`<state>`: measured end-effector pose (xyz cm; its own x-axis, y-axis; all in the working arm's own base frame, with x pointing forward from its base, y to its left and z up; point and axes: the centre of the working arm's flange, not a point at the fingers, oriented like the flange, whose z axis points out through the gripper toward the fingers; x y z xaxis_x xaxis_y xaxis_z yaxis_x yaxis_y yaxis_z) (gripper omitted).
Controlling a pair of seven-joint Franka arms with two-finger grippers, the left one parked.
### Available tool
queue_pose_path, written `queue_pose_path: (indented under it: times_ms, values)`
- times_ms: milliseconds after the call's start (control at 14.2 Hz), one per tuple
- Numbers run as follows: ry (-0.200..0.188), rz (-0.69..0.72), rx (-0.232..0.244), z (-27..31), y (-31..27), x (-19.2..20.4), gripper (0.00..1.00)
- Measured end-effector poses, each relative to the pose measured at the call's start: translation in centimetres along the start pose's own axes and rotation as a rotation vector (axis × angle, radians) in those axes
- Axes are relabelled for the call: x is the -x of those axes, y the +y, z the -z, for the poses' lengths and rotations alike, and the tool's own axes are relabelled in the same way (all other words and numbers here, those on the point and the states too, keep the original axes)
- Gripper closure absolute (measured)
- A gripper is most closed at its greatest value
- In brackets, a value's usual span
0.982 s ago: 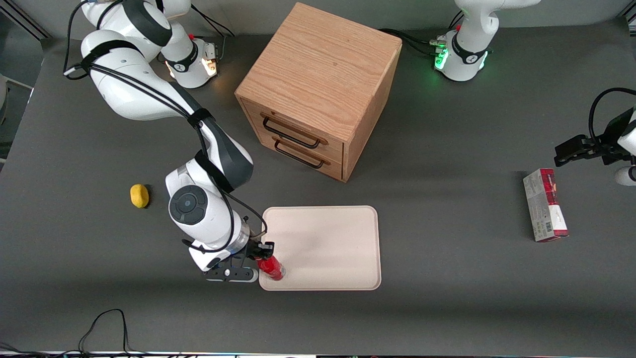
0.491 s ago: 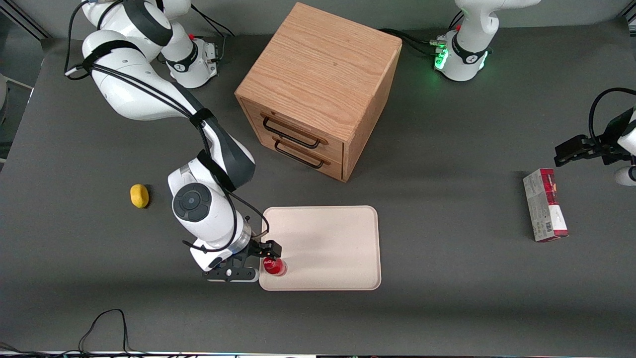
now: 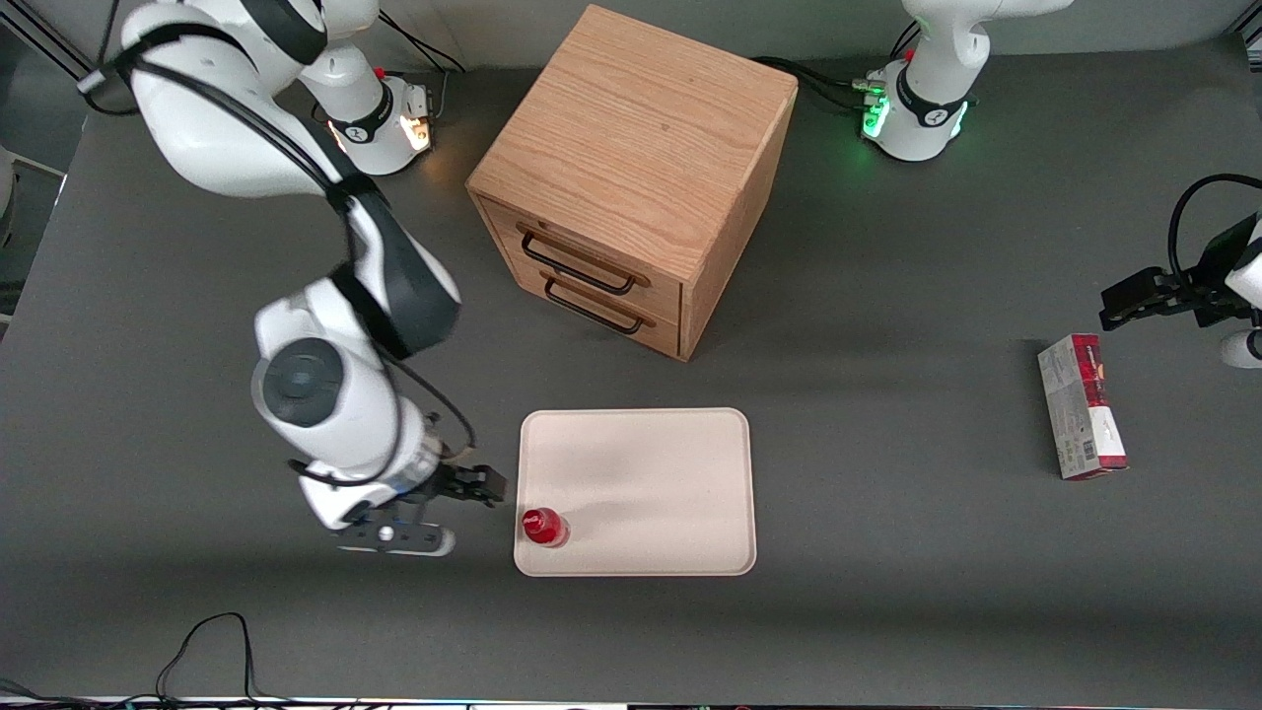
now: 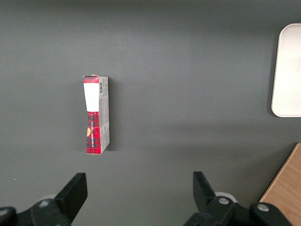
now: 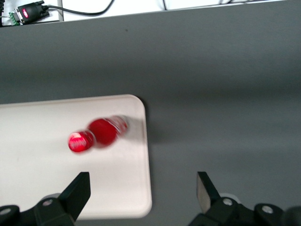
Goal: Place coke bottle on tray
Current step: 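Open the right gripper to release the bottle and withdraw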
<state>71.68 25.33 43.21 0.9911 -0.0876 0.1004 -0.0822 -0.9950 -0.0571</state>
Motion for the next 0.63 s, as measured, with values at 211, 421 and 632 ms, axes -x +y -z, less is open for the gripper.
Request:
queue_pose_path:
  times_ms: [211,421,632]
  values:
    - [-0.012,0.014,0.026,7.1,9.4,1.0,0.00]
    - [-0.053,-0.034,0.076,12.6,16.8,5.7,0.00]
    - [-0.110,-0.059,0.070,16.9,21.0,10.6,0.00]
